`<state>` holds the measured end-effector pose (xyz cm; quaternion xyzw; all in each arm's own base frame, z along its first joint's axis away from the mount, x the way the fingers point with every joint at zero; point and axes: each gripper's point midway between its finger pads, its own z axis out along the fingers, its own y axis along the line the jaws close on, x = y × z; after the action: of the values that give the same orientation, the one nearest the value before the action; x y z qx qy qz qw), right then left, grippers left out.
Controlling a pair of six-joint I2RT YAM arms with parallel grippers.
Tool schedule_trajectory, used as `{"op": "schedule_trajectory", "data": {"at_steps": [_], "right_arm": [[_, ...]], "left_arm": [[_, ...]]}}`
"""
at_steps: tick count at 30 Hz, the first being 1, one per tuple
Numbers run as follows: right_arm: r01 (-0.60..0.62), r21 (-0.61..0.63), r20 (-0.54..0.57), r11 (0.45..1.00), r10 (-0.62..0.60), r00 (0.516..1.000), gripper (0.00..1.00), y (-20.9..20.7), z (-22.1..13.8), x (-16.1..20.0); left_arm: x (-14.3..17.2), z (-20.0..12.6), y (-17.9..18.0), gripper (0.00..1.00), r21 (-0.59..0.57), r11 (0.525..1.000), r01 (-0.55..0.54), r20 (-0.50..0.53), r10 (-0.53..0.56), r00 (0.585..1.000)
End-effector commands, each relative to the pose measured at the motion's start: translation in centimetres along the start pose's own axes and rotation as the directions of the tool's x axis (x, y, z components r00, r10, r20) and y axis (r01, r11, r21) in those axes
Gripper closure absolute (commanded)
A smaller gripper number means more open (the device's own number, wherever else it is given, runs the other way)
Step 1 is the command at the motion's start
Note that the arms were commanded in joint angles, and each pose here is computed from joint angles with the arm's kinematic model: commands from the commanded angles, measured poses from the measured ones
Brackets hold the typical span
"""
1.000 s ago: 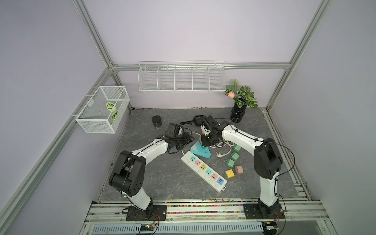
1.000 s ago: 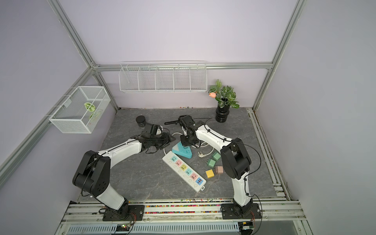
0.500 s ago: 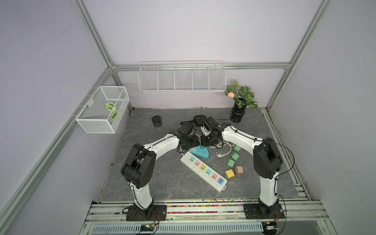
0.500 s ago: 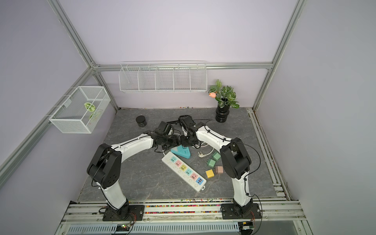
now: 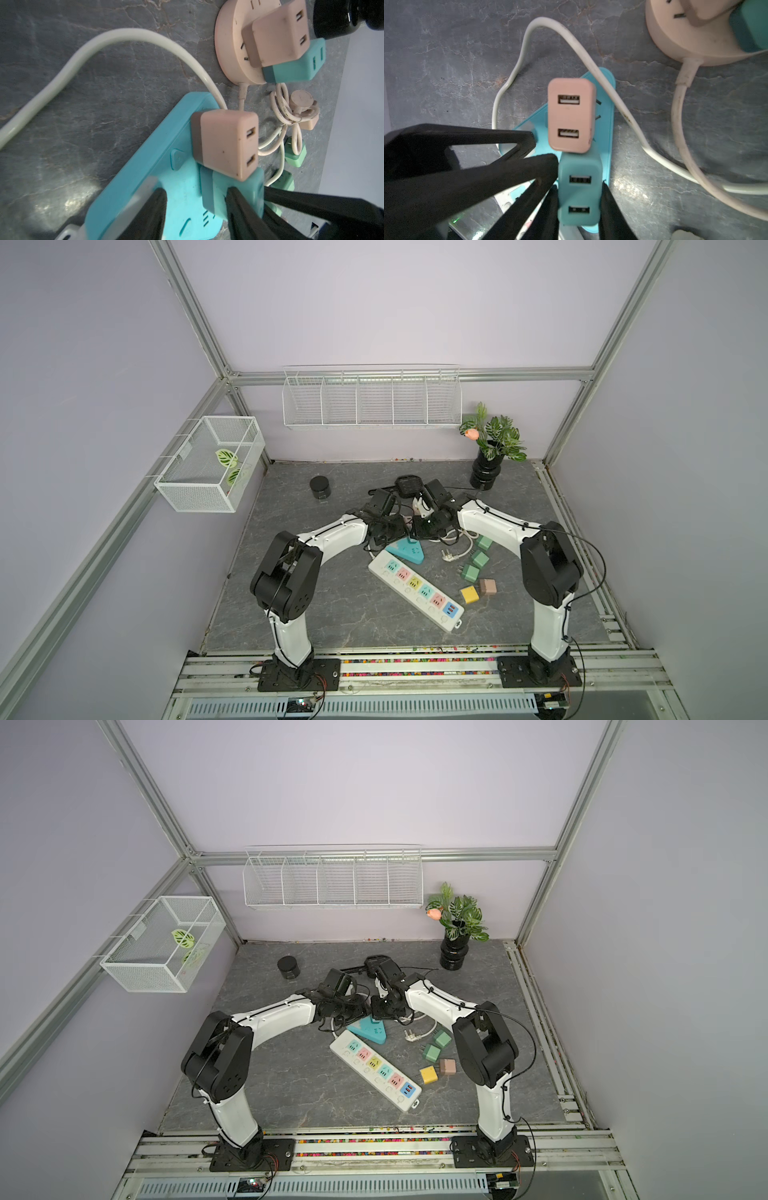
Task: Pull the plug off the socket
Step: Remove the plug from the socket, then place the plug at the center of the board.
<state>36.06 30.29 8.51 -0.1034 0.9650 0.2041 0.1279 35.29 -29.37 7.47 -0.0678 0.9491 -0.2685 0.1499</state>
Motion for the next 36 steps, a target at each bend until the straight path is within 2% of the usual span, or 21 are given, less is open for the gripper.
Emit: {"op": "schedule_trajectory", "data": {"at_steps": [1, 4, 9, 10, 13, 16, 19, 23, 26, 31, 33, 36], "right_arm": [[0.002, 0.083, 0.043, 0.997, -0.005, 0.999, 0.76, -0.7, -2.2, -0.2], [0.075, 0.159, 0.054, 0.984, -0.085, 0.995, 0.76, -1.1, -2.6, 0.5], [0.165, 0.163, 0.085, 0.973, -0.180, 0.980, 0.76, 0.5, -2.6, 1.1], [0.158, 0.153, 0.094, 0.976, -0.174, 0.980, 0.76, 0.8, -2.6, 0.9], [0.082, 0.161, 0.092, 0.984, -0.098, 0.991, 0.76, 0.2, -2.1, 0.3], [0.029, 0.113, 0.092, 0.993, -0.039, 0.995, 0.76, 0.1, -1.9, -0.7], [0.046, 0.070, 0.138, 0.996, -0.055, 0.989, 0.76, 1.1, -3.4, -1.5], [0.055, 0.080, 0.155, 0.995, -0.066, 0.986, 0.76, 0.8, -5.5, -0.9], [0.033, 0.087, 0.161, 0.996, -0.047, 0.986, 0.76, -0.4, -7.1, 0.5], [-0.047, 0.035, 0.239, 0.998, 0.037, 0.970, 0.75, -3.3, -10.8, 2.8], [-0.119, -0.015, 0.281, 0.993, 0.119, 0.952, 0.75, -4.9, -12.1, 4.0], [-0.272, -0.104, 0.339, 0.957, 0.292, 0.894, 0.75, -8.2, -13.2, 5.9]], "left_arm": [[5.1, 3.0, 7.4, 0.47, -0.259, 0.965, 0.039, -0.153, -0.081, 0.985], [5.2, 3.1, 7.5, 0.48, -0.265, 0.963, 0.038, -0.155, -0.081, 0.985], [4.7, 3.0, 7.3, 0.48, -0.268, 0.963, 0.035, -0.146, -0.076, 0.986], [4.6, 3.0, 7.2, 0.53, -0.265, 0.964, 0.037, -0.145, -0.077, 0.986], [4.4, 2.9, 6.9, 0.54, -0.259, 0.965, 0.036, -0.142, -0.075, 0.987], [4.3, 2.8, 6.8, 0.54, -0.258, 0.965, 0.036, -0.141, -0.074, 0.987], [4.4, 2.6, 6.9, 0.55, -0.266, 0.963, 0.035, -0.141, -0.075, 0.987], [3.9, 2.2, 6.3, 0.55, -0.251, 0.968, 0.030, -0.132, -0.064, 0.989], [2.6, 1.1, 4.0, 0.54, -0.175, 0.985, 0.011, -0.098, -0.028, 0.995], [-0.3, -2.5, -2.1, 0.50, 0.039, 0.996, -0.081, 0.004, 0.081, 0.997], [-1.1, -4.3, -4.1, 0.48, 0.110, 0.986, -0.124, 0.054, 0.119, 0.991], [-1.8, -6.9, -5.8, 0.45, 0.174, 0.969, -0.174, 0.134, 0.152, 0.979]]}}
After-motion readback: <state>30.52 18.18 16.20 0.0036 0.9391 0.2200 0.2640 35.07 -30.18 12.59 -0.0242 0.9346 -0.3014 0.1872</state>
